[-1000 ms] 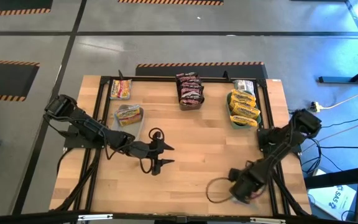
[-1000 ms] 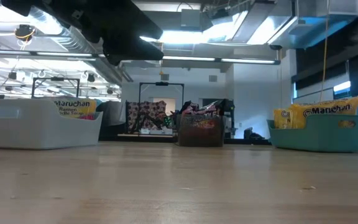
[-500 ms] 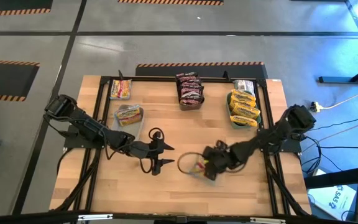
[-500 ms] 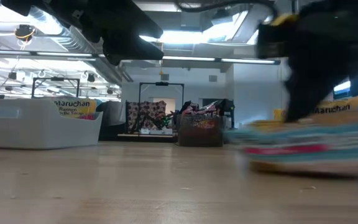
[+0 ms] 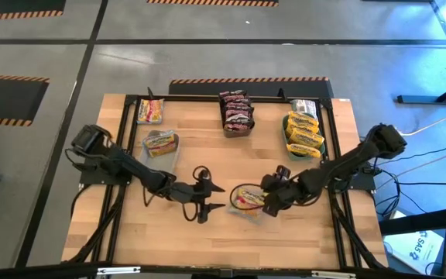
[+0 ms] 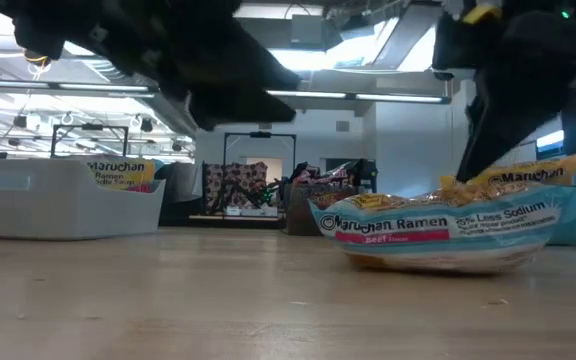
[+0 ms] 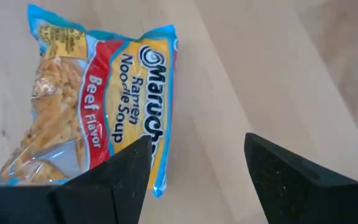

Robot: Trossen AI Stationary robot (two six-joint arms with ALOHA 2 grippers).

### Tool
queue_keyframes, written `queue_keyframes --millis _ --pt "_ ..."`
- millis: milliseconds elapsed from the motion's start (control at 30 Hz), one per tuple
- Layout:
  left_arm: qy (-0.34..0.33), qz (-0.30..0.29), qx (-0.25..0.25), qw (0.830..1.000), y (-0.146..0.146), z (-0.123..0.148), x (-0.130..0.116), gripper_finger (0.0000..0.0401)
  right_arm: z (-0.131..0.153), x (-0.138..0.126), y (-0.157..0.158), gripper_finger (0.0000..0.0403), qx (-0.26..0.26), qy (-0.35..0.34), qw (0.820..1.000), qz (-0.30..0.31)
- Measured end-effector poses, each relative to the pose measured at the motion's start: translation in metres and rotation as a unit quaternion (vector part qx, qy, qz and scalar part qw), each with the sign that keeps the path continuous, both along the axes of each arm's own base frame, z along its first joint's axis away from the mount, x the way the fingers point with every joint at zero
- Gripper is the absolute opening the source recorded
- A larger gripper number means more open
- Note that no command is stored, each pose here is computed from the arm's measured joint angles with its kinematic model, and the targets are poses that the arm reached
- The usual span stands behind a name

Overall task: Sort Maruchan noodles
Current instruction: Put the blue noodle pack into the gray bin

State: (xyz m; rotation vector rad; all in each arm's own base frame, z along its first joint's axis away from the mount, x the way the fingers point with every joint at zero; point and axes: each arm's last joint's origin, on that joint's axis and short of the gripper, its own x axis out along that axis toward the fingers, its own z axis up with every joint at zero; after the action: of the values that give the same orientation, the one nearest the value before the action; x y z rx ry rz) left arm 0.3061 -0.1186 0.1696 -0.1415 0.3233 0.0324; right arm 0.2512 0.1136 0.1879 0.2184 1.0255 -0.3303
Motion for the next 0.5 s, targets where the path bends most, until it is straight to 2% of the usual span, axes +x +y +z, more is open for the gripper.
queue_keyframes --millis 133,333,500 --pt "0.023 0.01 0.018 1.0 -0.006 -0.011 0.016 0.0243 -0.014 -0.013 -0.015 0.0243 0.042 -0.029 0.999 -0.005" --pt "0.019 -0.011 0.058 0.998 -0.02 -0.012 0.045 0.0243 -0.031 -0.031 -0.033 0.0243 0.106 -0.087 0.99 -0.022" --pt "0.013 -0.015 0.071 0.997 -0.027 -0.016 0.066 0.0243 -0.041 -0.042 -0.043 0.0243 0.132 -0.078 0.986 -0.06"
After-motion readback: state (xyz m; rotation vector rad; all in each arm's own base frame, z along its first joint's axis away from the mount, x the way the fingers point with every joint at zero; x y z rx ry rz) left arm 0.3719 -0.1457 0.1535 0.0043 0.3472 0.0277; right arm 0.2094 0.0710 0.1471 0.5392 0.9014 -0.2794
